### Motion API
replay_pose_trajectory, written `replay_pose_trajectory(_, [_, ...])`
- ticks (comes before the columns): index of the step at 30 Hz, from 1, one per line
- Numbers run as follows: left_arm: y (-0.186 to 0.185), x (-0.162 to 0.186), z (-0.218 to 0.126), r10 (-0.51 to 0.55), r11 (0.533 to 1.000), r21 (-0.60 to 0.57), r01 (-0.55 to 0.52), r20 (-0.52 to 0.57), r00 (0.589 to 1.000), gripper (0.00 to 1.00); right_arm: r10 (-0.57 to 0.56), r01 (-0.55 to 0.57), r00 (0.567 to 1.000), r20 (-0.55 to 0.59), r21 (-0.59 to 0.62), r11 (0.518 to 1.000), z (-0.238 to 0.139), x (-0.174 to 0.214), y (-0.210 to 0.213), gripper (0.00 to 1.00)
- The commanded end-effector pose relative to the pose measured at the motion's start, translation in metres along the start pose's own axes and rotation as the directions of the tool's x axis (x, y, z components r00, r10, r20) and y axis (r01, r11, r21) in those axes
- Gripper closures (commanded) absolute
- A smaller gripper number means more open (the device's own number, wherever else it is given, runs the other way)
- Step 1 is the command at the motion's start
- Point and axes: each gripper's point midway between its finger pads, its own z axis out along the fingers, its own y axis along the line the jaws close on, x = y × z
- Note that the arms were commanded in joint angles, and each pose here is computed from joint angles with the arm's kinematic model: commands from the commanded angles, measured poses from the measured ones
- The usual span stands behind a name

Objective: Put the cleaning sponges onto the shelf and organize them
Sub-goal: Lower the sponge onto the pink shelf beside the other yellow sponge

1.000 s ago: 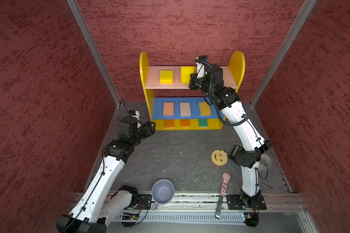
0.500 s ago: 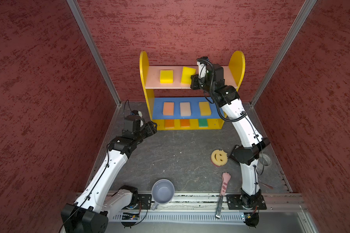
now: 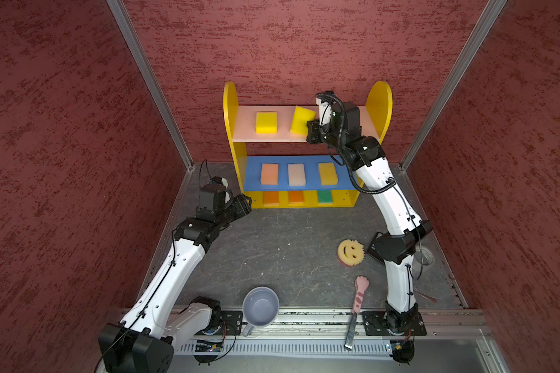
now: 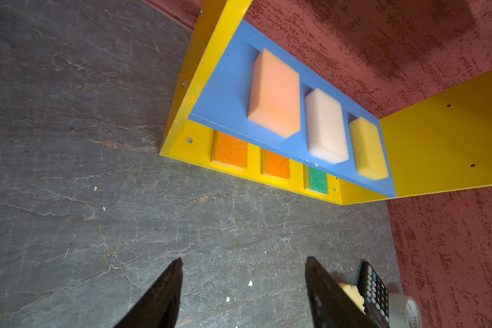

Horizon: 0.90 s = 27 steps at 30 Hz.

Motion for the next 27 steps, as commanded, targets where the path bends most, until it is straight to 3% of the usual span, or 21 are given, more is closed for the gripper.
replay_pose_trajectory(1, [-0.006,-0.011,-0.004,-0.013,1.0,0.018,0.012,0.028,1.0,0.32,-0.009,0.009,1.0,0.002,-0.006,1.0,-0.023,-0.01,-0.003,1.0])
replay_pose_trajectory(11, [-0.007,-0.009,-0.003,-0.022,0.999,0.026,0.022,0.018,1.0,0.32,0.016,-0.014,0.997,0.071,-0.026,1.0,-0.034,-0.028,0.001,1.0])
replay_pose_trajectory(27, [-0.005,-0.005,0.0,-0.022,1.0,0.022,0.022,0.003,1.0,0.32,0.036,-0.036,0.999,-0.008,-0.012,0.999,-0.002,0.004,-0.005,0.98])
